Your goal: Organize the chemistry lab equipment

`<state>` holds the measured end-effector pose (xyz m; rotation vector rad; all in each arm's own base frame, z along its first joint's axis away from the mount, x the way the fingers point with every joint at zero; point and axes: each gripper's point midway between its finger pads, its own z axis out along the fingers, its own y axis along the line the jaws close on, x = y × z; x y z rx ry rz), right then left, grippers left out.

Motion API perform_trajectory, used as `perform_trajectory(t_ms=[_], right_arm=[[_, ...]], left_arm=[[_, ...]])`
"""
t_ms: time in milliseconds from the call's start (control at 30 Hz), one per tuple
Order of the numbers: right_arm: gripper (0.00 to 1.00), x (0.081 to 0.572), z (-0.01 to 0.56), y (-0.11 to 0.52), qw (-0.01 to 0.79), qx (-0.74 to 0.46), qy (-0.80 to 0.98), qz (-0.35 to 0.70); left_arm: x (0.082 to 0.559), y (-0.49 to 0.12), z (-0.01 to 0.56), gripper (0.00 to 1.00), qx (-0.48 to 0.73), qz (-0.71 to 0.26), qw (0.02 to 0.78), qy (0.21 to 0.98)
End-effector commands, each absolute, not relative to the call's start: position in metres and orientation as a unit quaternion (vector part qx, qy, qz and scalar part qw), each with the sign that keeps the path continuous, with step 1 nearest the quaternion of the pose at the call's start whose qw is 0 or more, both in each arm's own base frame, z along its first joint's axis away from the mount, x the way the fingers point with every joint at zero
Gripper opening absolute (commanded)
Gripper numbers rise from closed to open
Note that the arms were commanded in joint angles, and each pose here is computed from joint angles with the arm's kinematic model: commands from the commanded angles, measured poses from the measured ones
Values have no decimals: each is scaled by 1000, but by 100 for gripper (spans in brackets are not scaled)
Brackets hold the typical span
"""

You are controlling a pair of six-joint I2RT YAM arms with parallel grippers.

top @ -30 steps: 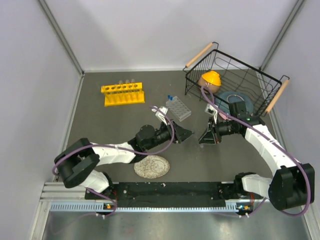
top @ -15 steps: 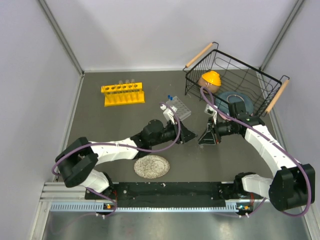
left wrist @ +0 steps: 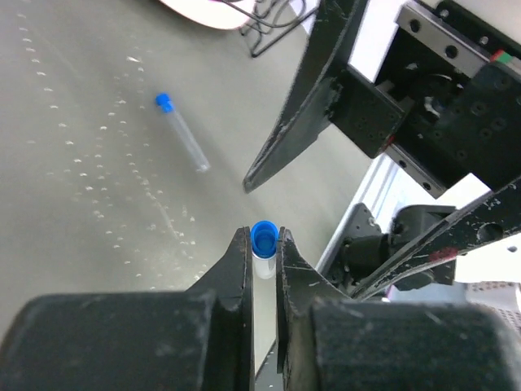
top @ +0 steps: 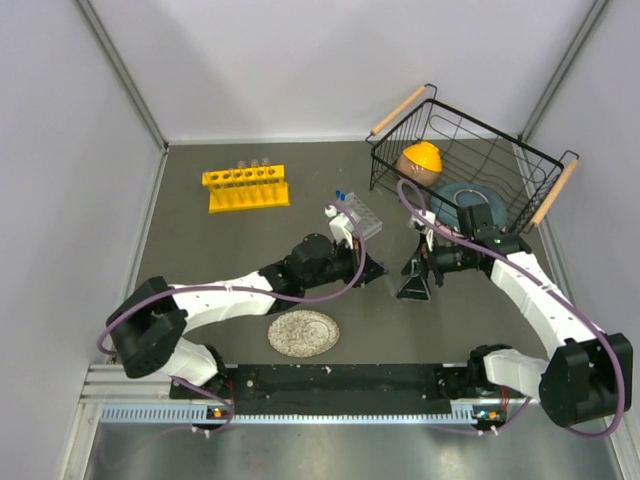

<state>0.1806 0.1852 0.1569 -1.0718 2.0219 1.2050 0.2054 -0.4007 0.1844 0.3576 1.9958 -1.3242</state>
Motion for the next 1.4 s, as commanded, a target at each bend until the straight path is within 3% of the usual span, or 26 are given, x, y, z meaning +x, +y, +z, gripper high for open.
perform_trajectory(t_ms=[0,333,600,867,1367], right_arm=[[99,197,158,170,324,-433,761,359],[99,216,149,141,363,-439,785,243],[99,220,147,133,375,-438,788,214],[99,221,141,129,374,-442,790,199],[99,222,133,130,364,-449,793,190]], left_arm=[[234,-366,201,0,127,-454,434,767],[356,-278,209,0,50,-263,563,782],[426,-282,215,0,10,-190,620,761],[451,-293,199,0,25,-158,624,765],[452,-317,166,0,52,-181,595,781]])
